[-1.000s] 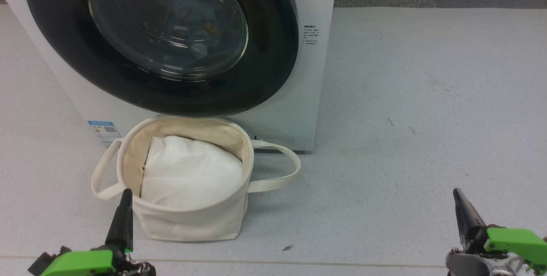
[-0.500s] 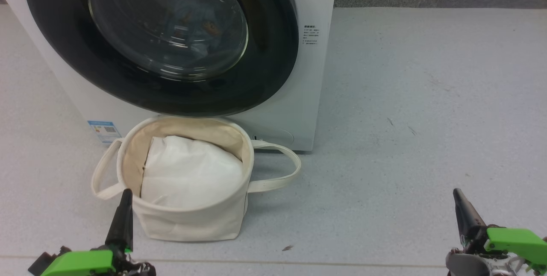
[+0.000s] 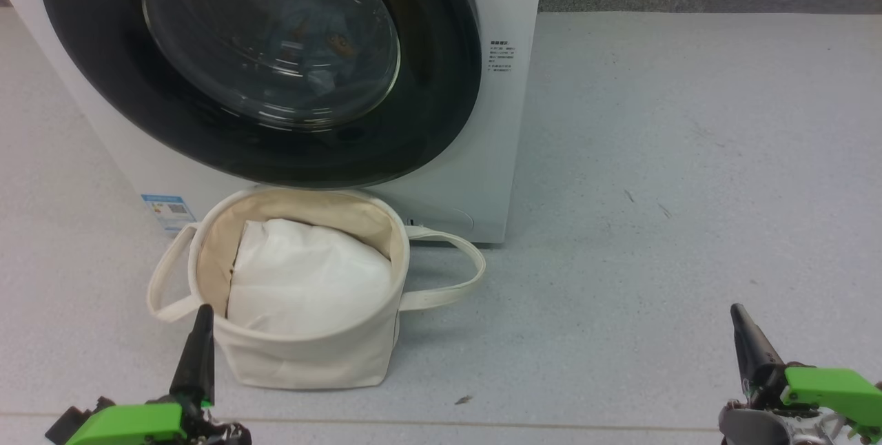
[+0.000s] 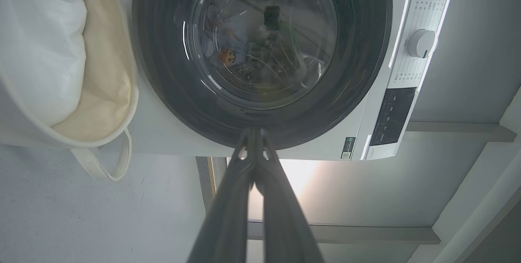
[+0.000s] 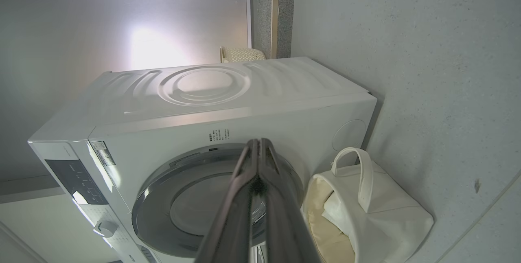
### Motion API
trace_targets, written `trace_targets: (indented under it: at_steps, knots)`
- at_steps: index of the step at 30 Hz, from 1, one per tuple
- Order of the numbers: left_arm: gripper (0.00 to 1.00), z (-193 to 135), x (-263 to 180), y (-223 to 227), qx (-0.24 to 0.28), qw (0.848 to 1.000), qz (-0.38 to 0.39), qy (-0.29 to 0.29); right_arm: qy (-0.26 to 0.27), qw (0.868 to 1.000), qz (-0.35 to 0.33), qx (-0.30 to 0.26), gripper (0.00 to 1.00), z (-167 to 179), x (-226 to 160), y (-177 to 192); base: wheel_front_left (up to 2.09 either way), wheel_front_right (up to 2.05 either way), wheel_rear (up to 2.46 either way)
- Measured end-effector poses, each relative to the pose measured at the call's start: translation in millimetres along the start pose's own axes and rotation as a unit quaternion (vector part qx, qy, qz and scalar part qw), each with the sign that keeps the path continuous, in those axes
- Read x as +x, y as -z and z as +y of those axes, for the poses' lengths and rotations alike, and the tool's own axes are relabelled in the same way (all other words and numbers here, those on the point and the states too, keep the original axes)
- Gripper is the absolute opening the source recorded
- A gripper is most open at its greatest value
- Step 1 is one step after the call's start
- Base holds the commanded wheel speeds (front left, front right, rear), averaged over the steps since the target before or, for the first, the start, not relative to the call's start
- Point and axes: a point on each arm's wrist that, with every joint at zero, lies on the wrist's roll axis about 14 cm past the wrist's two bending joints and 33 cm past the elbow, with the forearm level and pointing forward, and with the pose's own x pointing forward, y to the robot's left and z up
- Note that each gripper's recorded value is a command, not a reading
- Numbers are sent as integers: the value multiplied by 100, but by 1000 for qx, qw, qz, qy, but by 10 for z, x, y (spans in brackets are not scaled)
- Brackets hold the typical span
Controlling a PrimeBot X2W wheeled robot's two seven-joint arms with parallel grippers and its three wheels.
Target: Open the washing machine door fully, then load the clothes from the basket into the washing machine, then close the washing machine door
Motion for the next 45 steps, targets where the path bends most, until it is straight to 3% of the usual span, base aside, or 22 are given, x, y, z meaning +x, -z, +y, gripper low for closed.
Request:
trace_targets:
  at_steps: [45]
  knots:
    - [0, 0, 0, 0, 0, 1000, 0, 0, 0, 1000, 0, 0, 0, 0, 0, 0, 0, 0, 0]
